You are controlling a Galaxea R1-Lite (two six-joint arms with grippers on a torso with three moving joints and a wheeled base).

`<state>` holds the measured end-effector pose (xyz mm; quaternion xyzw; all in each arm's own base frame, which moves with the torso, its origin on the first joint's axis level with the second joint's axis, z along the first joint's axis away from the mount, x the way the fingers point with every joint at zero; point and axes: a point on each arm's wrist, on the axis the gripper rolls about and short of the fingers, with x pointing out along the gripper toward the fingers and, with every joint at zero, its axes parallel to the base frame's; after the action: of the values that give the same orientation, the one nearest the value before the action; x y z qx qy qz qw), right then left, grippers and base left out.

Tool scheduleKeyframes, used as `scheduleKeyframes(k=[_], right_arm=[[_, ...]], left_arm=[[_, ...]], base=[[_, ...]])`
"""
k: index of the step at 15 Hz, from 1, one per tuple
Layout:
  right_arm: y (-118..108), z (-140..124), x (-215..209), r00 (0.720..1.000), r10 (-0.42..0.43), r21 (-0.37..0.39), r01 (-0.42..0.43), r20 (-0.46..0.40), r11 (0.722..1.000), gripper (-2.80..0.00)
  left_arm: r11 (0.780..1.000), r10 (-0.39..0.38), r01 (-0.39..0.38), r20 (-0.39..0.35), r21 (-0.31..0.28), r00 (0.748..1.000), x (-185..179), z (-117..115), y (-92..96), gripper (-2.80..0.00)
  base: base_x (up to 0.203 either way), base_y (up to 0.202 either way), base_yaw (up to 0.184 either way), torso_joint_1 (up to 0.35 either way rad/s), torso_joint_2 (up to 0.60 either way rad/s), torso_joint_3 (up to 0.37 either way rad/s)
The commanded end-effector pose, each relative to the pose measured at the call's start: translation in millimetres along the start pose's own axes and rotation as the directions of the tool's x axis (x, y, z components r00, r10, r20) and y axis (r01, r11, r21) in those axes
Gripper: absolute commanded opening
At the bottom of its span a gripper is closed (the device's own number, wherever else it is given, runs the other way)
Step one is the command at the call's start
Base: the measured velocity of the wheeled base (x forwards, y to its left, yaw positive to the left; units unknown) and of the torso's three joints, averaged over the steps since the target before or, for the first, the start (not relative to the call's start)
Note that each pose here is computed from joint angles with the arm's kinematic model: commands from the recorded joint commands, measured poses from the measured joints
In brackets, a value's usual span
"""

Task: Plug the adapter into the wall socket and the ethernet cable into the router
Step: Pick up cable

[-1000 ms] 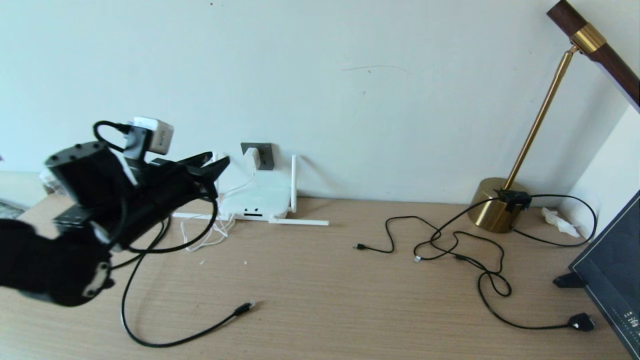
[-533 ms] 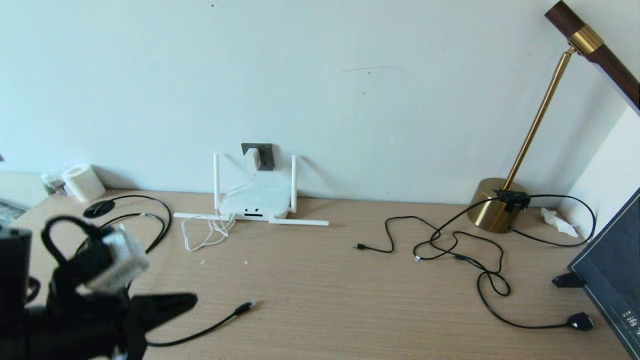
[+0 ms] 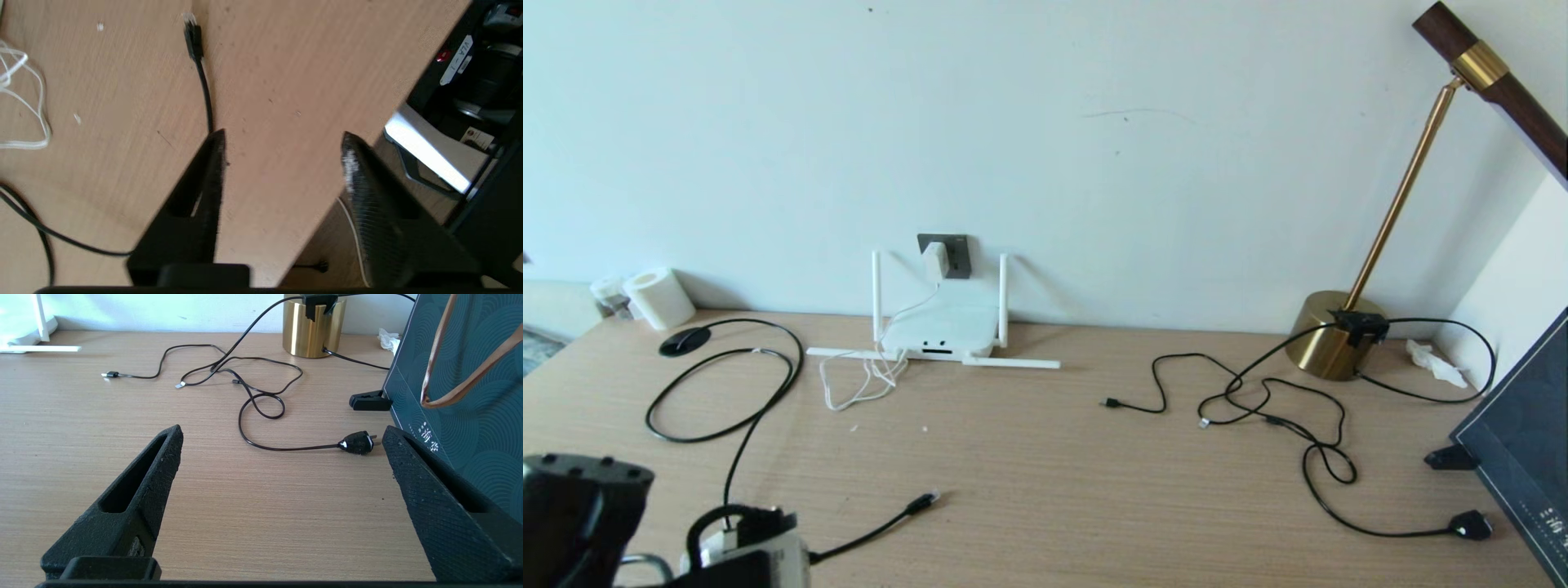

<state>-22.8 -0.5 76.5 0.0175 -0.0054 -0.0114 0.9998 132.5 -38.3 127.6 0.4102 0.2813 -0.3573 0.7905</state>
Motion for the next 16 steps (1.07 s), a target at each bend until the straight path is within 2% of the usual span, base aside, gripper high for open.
scheduleKeyframes(k=[1, 4, 8, 11, 16], right_arm=[[0.0, 0.0, 0.0, 1.0, 0.0, 0.0, 0.0, 0.0, 1.0, 0.0], [0.0, 0.1, 0.1, 1.0, 0.0, 0.0, 0.0, -0.001, 1.0, 0.0], [0.0, 0.0, 0.0, 1.0, 0.0, 0.0, 0.0, 0.0, 1.0, 0.0], [0.0, 0.1, 0.1, 1.0, 0.0, 0.0, 0.0, -0.001, 1.0, 0.0], [0.0, 0.1, 0.1, 1.0, 0.0, 0.0, 0.0, -0.001, 1.0, 0.0]], left_arm=[[0.998, -0.062, 0.063, -0.038, 0.014, 0.997, 24.1, 10.8, 19.2, 0.0], [0.991, -0.134, 0.135, -0.033, 0.011, 0.99, 51.9, 24.3, 45.5, 0.0], [0.976, -0.215, 0.218, -0.069, 0.028, 0.974, 95.0, 26.8, 64.9, 0.0], [0.964, -0.258, 0.263, -0.099, 0.035, 0.961, 119.3, 24.7, 72.1, 0.0], [0.945, -0.32, 0.327, -0.166, 0.015, 0.933, 123.3, 6.8, 77.5, 0.0]], base=[[0.0, 0.0, 0.0, 0.0, 0.0, 0.0], [0.0, 0.0, 0.0, 0.0, 0.0, 0.0], [0.0, 0.0, 0.0, 0.0, 0.0, 0.0], [0.0, 0.0, 0.0, 0.0, 0.0, 0.0], [0.0, 0.0, 0.0, 0.0, 0.0, 0.0]])
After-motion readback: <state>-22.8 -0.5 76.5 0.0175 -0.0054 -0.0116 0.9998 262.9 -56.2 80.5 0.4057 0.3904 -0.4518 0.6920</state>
